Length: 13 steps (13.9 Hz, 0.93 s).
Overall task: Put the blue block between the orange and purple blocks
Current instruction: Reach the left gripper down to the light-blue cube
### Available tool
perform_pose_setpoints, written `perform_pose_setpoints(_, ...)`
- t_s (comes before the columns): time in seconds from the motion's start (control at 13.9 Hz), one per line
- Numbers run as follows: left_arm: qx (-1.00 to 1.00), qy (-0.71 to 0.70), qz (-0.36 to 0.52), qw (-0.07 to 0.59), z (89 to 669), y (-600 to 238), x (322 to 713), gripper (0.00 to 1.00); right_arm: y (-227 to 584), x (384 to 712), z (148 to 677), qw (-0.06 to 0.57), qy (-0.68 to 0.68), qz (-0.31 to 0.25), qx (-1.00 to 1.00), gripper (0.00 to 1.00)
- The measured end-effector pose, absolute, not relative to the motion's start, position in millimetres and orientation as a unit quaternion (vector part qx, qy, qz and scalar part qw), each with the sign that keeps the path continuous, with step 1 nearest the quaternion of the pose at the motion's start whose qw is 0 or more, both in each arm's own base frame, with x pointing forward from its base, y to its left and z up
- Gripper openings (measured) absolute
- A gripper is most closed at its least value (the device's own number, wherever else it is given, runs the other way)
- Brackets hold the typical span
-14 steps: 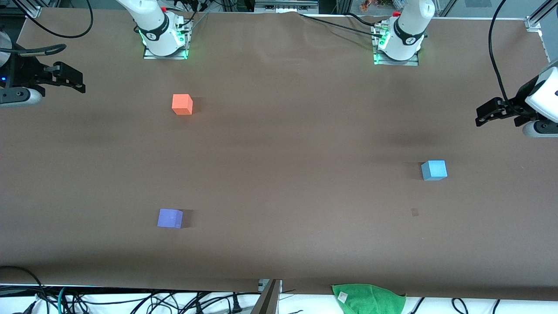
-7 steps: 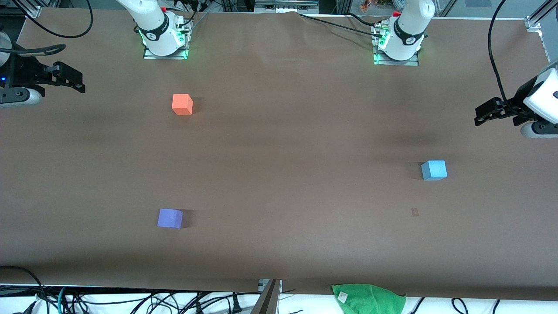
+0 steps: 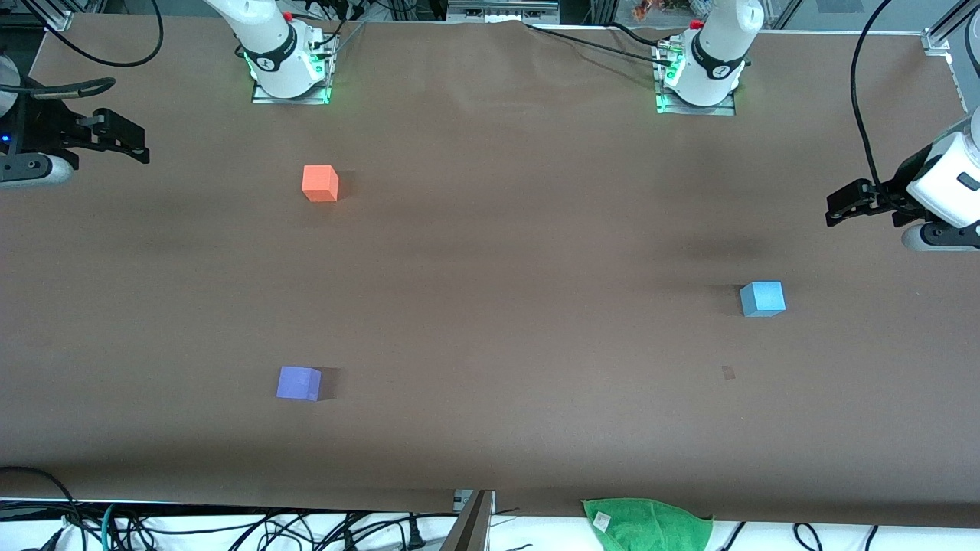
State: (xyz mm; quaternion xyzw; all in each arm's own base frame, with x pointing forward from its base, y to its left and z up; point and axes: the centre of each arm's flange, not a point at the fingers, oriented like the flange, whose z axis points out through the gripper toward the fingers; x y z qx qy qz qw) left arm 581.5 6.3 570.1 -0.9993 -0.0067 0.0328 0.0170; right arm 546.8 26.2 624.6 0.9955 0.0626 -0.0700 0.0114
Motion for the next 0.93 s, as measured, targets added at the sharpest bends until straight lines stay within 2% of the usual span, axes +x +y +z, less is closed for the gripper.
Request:
perform_pose_setpoints(0.57, -0.999, -0.016, 0.044, 0.018, 557, 17, 593, 1.00, 22, 548, 623, 0.011, 0.059, -0.071, 0.996, 1.00)
perform_pose_setpoints(0.79, -0.997, -0.031, 0.073, 0.017, 528, 37, 596, 1.00, 22, 548, 623, 0.011, 0.058, -0.071, 0.996, 1.00)
perform_pose_setpoints(0.93, -0.997, -0.029, 0.067, 0.017, 499, 37, 613, 1.00, 22, 549, 622, 0.011, 0.058, -0.071, 0.996, 1.00)
